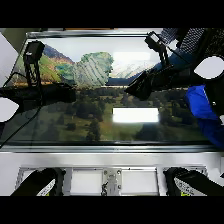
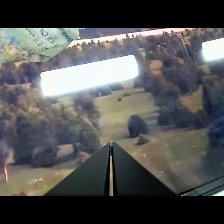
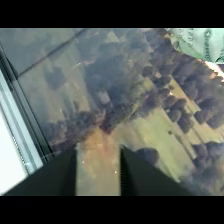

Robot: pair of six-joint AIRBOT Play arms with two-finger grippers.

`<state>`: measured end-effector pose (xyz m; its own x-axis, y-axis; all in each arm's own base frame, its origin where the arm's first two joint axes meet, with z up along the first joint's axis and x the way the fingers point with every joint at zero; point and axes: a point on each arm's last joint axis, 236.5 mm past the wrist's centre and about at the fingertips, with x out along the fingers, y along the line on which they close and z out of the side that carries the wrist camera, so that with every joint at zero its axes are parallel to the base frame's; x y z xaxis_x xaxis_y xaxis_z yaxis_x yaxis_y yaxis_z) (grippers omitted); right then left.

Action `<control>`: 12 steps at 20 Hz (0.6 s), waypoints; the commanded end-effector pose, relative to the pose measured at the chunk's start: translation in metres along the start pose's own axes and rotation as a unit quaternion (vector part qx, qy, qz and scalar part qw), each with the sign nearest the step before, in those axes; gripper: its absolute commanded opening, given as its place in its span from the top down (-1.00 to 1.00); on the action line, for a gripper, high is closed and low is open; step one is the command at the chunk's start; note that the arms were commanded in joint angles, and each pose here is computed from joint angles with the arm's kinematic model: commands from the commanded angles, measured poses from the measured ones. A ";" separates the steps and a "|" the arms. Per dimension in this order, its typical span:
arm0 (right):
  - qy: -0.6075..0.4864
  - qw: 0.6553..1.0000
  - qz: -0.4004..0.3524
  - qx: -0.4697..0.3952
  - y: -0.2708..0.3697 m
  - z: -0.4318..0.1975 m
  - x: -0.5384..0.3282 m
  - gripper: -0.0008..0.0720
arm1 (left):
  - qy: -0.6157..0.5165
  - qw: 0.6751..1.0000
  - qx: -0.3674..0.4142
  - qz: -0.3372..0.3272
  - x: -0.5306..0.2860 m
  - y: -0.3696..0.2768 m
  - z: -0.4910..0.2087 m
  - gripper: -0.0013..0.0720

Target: Fold the clothes and pants, and hang the long-sleeved shirts on hangers.

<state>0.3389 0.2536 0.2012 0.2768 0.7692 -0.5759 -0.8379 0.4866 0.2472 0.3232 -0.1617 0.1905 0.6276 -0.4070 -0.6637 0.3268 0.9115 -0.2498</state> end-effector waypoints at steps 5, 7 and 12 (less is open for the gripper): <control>0.006 1.000 0.001 -0.001 0.002 -0.004 0.006 0.94 | -0.009 1.000 0.000 -0.001 -0.002 0.000 0.000 0.94; 0.006 1.000 0.002 -0.001 0.002 -0.004 0.006 0.94 | -0.009 1.000 0.000 -0.001 -0.002 0.000 0.000 0.94; 0.006 1.000 0.002 -0.001 0.002 -0.004 0.006 0.94 | -0.011 1.000 0.000 -0.001 -0.002 0.000 0.001 0.94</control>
<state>0.3374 0.2570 0.1950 0.2702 0.7649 -0.5847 -0.8394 0.4846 0.2462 0.3223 -0.1610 0.1920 0.6403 -0.4104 -0.6493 0.3283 0.9104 -0.2517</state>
